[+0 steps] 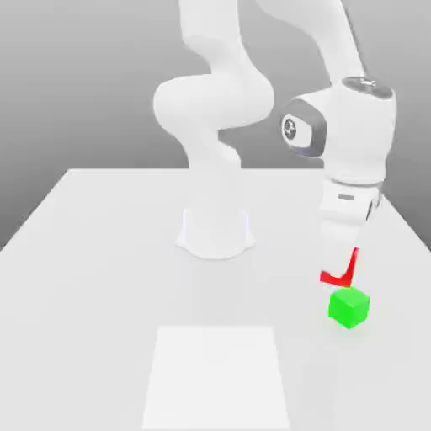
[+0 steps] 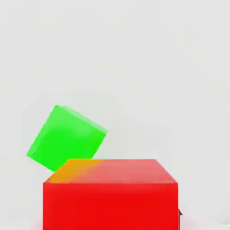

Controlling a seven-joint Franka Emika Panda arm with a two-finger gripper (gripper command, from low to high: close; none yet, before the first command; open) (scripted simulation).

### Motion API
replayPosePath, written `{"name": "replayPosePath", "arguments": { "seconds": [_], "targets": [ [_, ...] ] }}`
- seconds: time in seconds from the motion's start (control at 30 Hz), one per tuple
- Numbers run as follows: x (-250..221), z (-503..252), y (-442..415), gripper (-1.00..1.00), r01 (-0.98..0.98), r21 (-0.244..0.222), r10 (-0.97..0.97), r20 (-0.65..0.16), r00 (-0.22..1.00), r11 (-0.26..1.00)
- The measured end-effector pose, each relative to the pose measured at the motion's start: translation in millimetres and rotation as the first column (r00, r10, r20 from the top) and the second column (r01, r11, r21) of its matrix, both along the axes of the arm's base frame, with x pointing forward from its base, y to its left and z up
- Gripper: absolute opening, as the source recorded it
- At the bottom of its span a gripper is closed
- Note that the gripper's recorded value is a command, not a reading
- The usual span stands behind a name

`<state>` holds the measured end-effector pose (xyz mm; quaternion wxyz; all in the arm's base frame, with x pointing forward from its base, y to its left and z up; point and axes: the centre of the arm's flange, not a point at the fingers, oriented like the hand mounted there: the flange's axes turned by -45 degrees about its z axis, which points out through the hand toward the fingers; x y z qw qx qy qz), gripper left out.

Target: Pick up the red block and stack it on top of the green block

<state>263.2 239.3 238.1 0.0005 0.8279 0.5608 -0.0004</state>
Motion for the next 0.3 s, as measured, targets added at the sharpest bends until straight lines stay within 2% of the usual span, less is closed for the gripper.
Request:
{"name": "replayPosePath", "arguments": {
  "seconds": [0.2, 0.23, 0.3],
  "targets": [
    [-3.8, -50.6, 5.4, -1.00, -0.004, -0.001, 0.004, 0.001, 1.000, 1.000],
    [-4.5, -55.9, 5.3, 1.00, -0.005, -0.001, 0.005, 0.001, 1.000, 1.000],
    [-4.5, -55.9, 5.3, 1.00, -0.005, -0.001, 0.005, 0.001, 1.000, 1.000]
  ]
}}
